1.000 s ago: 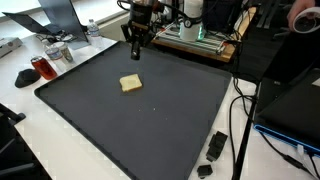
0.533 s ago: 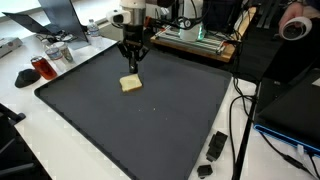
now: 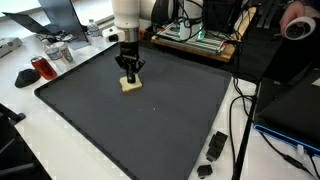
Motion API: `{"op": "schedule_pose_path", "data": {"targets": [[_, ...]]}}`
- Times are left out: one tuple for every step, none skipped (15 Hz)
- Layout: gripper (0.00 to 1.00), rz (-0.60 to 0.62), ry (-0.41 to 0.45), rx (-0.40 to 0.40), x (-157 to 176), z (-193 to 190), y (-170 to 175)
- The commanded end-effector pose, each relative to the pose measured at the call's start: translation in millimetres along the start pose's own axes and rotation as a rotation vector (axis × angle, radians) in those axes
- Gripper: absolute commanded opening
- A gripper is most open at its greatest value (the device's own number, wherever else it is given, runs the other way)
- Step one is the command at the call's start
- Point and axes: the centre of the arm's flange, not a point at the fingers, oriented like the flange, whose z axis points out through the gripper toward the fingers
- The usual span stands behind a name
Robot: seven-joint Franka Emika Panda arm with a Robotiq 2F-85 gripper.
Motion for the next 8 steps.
{"op": "schedule_pose_path", "data": {"targets": [[0.05, -0.025, -0.008, -0.011, 9.5, 8.2, -0.1], [0.05, -0.032, -0.013, -0.015, 9.9, 9.3, -1.0], [0.05, -0.042, -0.023, -0.019, 9.5, 10.9, -2.0], [0.05, -0.051, -0.032, -0.017, 8.7, 12.1, -2.4], [0.05, -0.061, -0.04, -0.018, 7.9, 13.1, -3.0], [0.05, -0.07, -0.045, -0.014, 7.1, 14.1, -3.4], [0.05, -0.081, -0.052, -0.014, 6.4, 15.4, -3.7], [0.05, -0.088, -0.06, -0.01, 6.0, 16.5, -3.9]]}}
